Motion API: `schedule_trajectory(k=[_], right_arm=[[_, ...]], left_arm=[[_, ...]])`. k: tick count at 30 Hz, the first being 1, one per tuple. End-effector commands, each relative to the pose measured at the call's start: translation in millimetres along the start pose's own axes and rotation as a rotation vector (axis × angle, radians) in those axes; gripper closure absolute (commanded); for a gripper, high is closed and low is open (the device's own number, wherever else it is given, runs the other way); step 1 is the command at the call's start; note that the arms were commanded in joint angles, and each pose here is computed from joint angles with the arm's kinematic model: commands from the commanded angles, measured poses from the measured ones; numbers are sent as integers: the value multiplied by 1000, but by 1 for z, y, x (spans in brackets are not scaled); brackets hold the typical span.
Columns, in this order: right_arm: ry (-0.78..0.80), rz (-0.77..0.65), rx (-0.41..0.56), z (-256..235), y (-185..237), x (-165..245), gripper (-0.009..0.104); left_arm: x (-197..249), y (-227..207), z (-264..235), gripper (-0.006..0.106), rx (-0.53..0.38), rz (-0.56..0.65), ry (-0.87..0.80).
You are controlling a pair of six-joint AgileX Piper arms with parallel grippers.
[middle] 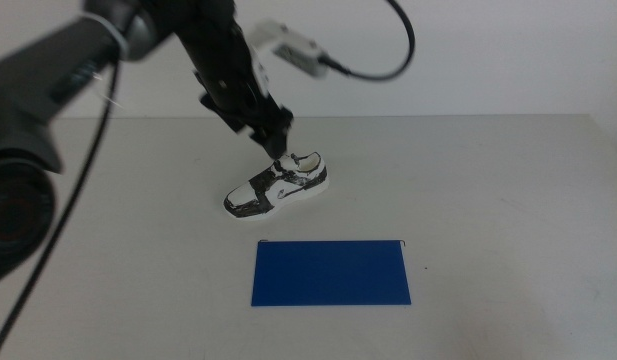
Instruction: Use one arm to grab the shoe from the table and place it on the mat.
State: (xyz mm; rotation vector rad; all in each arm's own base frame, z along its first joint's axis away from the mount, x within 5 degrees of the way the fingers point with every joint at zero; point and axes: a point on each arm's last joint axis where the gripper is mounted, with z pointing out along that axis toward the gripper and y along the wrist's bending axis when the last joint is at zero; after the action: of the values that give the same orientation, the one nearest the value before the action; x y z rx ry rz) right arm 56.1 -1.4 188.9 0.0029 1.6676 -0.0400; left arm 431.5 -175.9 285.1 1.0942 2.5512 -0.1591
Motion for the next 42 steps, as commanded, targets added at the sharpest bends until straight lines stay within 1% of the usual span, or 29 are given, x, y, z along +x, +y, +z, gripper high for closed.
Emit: schedule_trajectory(k=[1,7,13,27,37,42], right_arm=[[-109,-21,12,-3,-1,-11,29],[-109,-21,12,-3,-1,-11,29],[-109,-21,12,-3,-1,-11,29],[-109,-21,12,-3,-1,-11,29],[-109,-21,12,-3,-1,-11,29],[-109,-21,12,-3,-1,-11,29]], left_arm=[[-5,-11,-20,15,27,29,-15],[-4,-8,17,15,63,35,31],[-8,-8,37,15,97,44,-4],[-18,-1,51,15,43,60,-103],[-17,-1,72,15,73,58,-104],[-20,0,74,15,65,55,-133]])
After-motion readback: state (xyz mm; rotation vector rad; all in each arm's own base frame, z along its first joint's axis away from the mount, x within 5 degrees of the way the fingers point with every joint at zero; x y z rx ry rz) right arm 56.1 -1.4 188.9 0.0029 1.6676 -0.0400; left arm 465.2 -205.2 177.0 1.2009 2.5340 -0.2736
